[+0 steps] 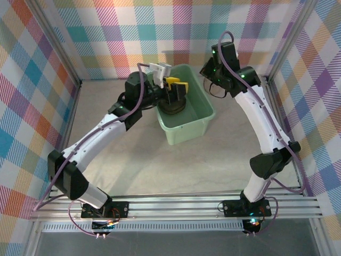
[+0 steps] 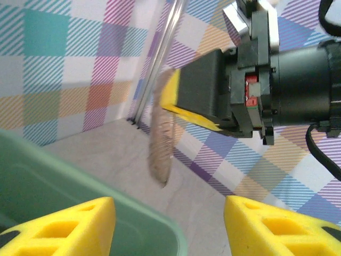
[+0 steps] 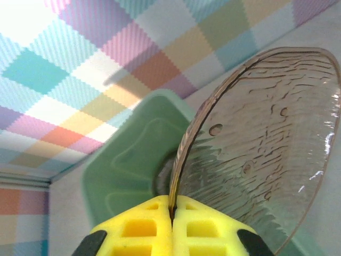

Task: Place the plates into the plastic bin on the countertop

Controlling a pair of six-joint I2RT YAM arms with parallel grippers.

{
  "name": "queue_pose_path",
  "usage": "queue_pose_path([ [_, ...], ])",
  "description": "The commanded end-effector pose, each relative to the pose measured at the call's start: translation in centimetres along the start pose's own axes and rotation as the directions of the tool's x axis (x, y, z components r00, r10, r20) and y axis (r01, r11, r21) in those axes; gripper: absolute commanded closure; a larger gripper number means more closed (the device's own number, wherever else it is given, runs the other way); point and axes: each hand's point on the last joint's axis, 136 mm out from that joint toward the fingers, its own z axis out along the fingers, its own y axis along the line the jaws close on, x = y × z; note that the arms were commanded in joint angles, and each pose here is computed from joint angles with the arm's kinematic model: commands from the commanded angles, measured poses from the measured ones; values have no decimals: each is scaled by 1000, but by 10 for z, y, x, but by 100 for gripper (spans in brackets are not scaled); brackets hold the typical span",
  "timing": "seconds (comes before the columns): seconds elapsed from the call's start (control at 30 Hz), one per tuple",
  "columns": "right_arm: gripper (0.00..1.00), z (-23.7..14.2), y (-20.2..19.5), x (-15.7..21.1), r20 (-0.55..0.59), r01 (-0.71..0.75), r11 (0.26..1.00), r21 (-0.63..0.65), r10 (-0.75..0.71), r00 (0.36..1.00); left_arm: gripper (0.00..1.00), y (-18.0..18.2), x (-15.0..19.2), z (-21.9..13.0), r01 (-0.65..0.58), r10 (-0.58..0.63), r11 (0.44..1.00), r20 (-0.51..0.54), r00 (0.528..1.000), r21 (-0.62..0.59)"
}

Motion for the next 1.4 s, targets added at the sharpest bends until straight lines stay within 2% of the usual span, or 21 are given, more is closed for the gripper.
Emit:
queue_pose_path([
  [0.0, 100, -15, 30, -20, 73, -66, 992, -110, 74, 995, 43, -9, -5, 13, -74, 68, 996, 93, 993, 57],
  [0.2, 100, -22, 35, -21, 70, -136, 979, -151, 148, 986, 42, -14, 16, 29, -137, 124, 987, 140, 982, 84],
  [0.3, 100, -23, 37, -20, 68, -168, 970, -176, 182, 981, 41, -12, 28, 39, -182, 171, 982, 172, 970, 51],
  [0.43, 100, -24, 32, -16, 63, -206, 961, -184, 221, 973, 40, -11, 40, 50, -260, 247, 965, 232, 941, 23],
  [0.53, 100, -27, 30, -14, 49, -227, 957, -183, 239, 970, 40, -9, 42, 60, -281, 268, 960, 277, 923, 6],
  [0.7, 100, -33, 35, -15, 39, -223, 952, -210, 236, 971, 40, -5, 45, 69, -330, 326, 942, 384, 864, -58],
  [0.8, 100, -33, 35, -13, 25, -220, 955, -200, 229, 973, 40, -8, 43, 74, -348, 348, 934, 405, 846, -76],
  [1.37, 100, -19, 28, 5, -44, -273, 947, -172, 269, 962, 68, -3, 33, 76, -388, 456, 890, 409, 790, -241],
])
